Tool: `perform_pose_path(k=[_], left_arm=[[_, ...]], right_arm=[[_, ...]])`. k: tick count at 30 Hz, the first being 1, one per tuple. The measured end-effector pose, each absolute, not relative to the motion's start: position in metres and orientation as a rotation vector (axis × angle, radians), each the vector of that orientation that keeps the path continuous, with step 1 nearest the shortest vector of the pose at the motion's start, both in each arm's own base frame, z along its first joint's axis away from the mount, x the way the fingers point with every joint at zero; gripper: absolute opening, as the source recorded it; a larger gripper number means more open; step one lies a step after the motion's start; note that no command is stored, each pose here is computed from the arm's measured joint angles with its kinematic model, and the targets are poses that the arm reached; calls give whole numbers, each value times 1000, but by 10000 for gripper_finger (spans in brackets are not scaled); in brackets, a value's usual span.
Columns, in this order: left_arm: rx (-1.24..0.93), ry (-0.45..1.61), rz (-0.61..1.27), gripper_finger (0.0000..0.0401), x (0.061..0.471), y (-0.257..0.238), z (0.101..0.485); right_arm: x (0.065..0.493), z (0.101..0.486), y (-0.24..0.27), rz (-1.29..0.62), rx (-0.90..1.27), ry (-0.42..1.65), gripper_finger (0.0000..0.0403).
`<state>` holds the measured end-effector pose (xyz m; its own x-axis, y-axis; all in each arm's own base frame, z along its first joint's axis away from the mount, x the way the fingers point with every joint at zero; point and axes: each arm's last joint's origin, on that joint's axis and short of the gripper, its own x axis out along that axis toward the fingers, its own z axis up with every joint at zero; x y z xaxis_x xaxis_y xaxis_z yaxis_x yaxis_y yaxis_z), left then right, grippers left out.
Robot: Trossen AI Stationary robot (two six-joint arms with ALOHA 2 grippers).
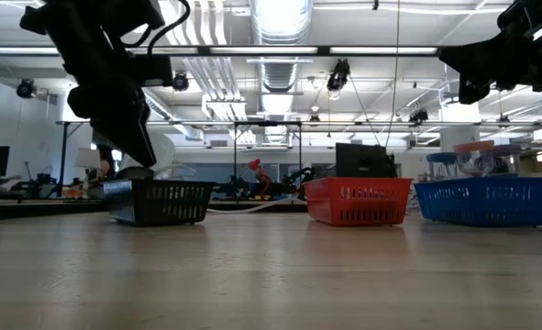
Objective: Pick & Place Office items
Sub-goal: Put the black and white charger adaptor into the black bin, then return to Home Position
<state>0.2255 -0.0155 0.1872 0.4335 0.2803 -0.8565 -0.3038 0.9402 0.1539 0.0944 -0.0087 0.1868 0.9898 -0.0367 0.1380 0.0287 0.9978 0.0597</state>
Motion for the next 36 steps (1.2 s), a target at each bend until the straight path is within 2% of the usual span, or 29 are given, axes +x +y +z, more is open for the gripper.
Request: perform_pose_path(k=[5,11,14,19,24,36], left_arm=[[-24,1010,349,279,221,-15,199],[-7,861,306,266,204,-13,229],[15,712,258,230,190,-13,249],[60,467,-42,128,162,-16,256],[101,275,-26,19,144,-9,251],[31,43,-12,4,105,-3,221]], right_arm=[[94,187,-9,-33,57,-140,8],[94,187,-9,-28,57,-139,8],[94,187,-9,-27,53,-138,8],[94,186,-9,-27,54,-138,8],[95,185,-9,-28,54,-132,8],[95,184,-9,-35,36,-131,8]])
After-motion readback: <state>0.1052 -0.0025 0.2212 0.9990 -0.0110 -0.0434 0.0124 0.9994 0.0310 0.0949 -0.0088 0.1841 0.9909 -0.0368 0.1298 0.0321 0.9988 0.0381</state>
